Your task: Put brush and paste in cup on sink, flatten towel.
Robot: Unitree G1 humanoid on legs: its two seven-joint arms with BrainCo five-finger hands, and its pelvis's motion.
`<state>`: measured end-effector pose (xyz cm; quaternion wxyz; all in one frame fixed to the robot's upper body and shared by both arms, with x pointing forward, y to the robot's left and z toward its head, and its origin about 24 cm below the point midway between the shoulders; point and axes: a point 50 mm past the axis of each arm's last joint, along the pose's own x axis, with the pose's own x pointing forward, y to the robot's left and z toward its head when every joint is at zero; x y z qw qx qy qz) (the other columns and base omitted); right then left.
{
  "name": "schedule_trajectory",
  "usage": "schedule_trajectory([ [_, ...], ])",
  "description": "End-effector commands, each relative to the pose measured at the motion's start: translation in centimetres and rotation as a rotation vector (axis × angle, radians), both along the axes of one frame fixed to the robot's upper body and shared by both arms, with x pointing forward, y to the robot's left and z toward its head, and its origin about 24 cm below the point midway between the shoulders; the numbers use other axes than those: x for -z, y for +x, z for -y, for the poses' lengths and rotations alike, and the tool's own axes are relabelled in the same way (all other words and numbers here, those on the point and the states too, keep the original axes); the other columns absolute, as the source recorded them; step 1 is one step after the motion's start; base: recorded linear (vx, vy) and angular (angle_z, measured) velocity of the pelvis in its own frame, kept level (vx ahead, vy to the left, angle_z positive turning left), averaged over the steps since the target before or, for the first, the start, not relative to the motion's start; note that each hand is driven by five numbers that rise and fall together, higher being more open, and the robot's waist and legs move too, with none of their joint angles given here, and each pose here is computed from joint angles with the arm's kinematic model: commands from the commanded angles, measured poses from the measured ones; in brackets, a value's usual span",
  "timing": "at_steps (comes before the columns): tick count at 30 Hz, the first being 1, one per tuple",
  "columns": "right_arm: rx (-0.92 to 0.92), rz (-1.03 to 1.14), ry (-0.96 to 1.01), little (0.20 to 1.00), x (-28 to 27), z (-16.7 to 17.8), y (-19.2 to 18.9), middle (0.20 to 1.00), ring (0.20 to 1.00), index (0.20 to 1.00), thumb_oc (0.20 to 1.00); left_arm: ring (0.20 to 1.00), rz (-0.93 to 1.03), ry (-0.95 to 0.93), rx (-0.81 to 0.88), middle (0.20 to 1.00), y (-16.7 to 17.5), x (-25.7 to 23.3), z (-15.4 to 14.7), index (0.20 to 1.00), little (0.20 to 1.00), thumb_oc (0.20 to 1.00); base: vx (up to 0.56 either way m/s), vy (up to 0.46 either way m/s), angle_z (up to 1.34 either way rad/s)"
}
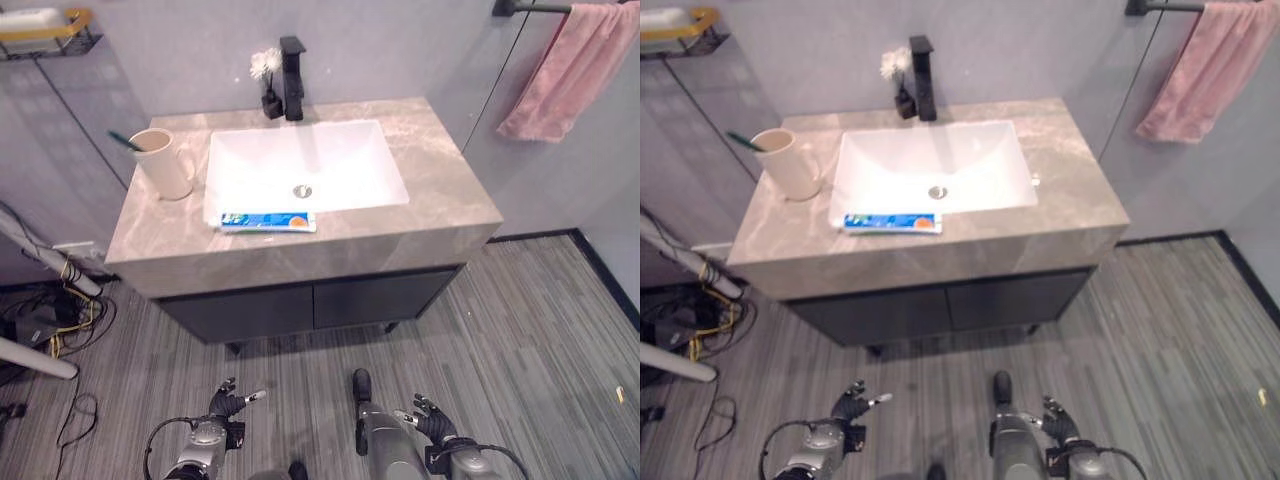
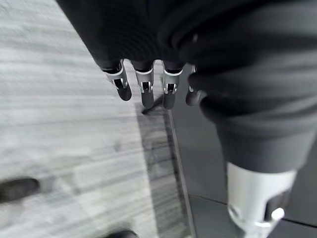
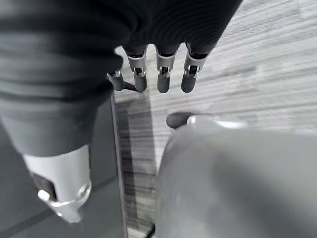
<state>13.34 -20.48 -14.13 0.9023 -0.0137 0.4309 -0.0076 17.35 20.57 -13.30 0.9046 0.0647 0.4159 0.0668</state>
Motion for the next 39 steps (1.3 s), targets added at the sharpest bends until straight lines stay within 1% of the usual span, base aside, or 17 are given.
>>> schedule_trajectory([
  [1,-0.006,0.111,-0.027,1.000,-1.5,0.7,2.8,1.000,1.000,1.000,1.000,1.000,0.075,0.013,0.024,1.000,2.1,-1.2,-0.1,1.000,1.000,1.000,0.21,-0.137,0.60],
  [4,-0.067,0.106,-0.043,1.000,-1.6,0.4,3.0,1.000,1.000,1.000,1.000,1.000,0.082,-0.001,0.006,1.000,2.1,-1.2,-0.1,1.000,1.000,1.000,0.17,-0.134,0.24],
  [11,-0.114,0.125,-0.069,1.000,-2.1,0.4,3.9,1.000,1.000,1.000,1.000,1.000,0.095,0.002,0.021,1.000,2.3,-1.4,0.0,1.000,1.000,1.000,0.10,-0.093,0.22],
  [16,-0.124,0.112,-0.093,1.000,-1.8,0.6,3.4,1.000,1.000,1.000,1.000,1.000,0.081,0.009,0.029,1.000,1.7,-1.1,-0.1,1.000,1.000,1.000,0.08,-0.057,0.10],
  [22,-0.141,0.115,-0.124,1.000,-1.9,0.9,3.2,1.000,1.000,1.000,1.000,1.000,0.081,0.027,0.037,1.000,1.8,-1.2,-0.5,1.000,1.000,1.000,0.05,-0.048,0.04],
  [25,-0.127,0.077,-0.144,1.000,-1.5,1.7,2.2,1.000,1.000,1.000,1.000,1.000,0.070,0.042,0.060,1.000,2.0,-1.2,-0.6,1.000,1.000,1.000,0.07,-0.119,0.04],
  [26,-0.079,0.037,-0.179,1.000,-1.2,3.1,1.5,1.000,1.000,1.000,1.000,1.000,0.094,0.051,0.099,1.000,3.2,-1.8,-0.2,1.000,1.000,1.000,0.01,-0.162,0.14],
  [28,-0.052,0.011,-0.219,1.000,-1.1,4.2,1.4,1.000,1.000,1.000,1.000,1.000,0.113,0.051,0.114,1.000,4.1,-2.2,0.2,1.000,1.000,1.000,0.00,-0.089,0.55],
  [30,-0.021,-0.040,-0.270,1.000,-0.9,5.7,0.4,1.000,1.000,1.000,1.000,1.000,0.133,0.046,0.128,1.000,5.1,-2.7,0.8,1.000,1.000,1.000,0.10,0.062,0.25],
  [32,0.048,-0.101,-0.303,1.000,-0.7,7.4,-1.4,1.000,1.000,1.000,1.000,1.000,0.151,0.023,0.167,1.000,5.5,-2.9,1.9,1.000,1.000,1.000,0.22,0.305,0.24],
  [33,0.053,-0.120,-0.319,1.000,-0.6,7.9,-1.8,1.000,1.000,1.000,1.000,1.000,0.154,0.020,0.182,1.000,5.5,-2.9,2.3,1.000,1.000,1.000,0.20,0.342,0.52],
  [35,0.034,-0.134,-0.339,1.000,-0.7,8.4,-2.2,1.000,1.000,1.000,1.000,1.000,0.171,0.015,0.204,1.000,5.3,-2.9,2.6,1.000,1.000,1.000,0.12,0.237,0.38],
  [36,-0.009,-0.137,-0.358,1.000,-0.8,8.3,-1.8,1.000,1.000,1.000,1.000,1.000,0.169,0.015,0.200,1.000,5.1,-2.9,2.4,1.000,1.000,1.000,0.08,0.181,-0.14],
  [38,-0.064,-0.123,-0.378,1.000,-0.8,7.6,-0.7,1.000,1.000,1.000,1.000,1.000,0.148,0.030,0.181,1.000,4.6,-2.6,1.7,1.000,1.000,1.000,0.06,0.205,-1.26],
  [39,-0.058,-0.112,-0.366,1.000,-0.8,7.3,-0.5,1.000,1.000,1.000,1.000,1.000,0.141,0.027,0.168,1.000,4.2,-2.5,1.4,1.000,1.000,1.000,0.08,0.239,-1.48],
])
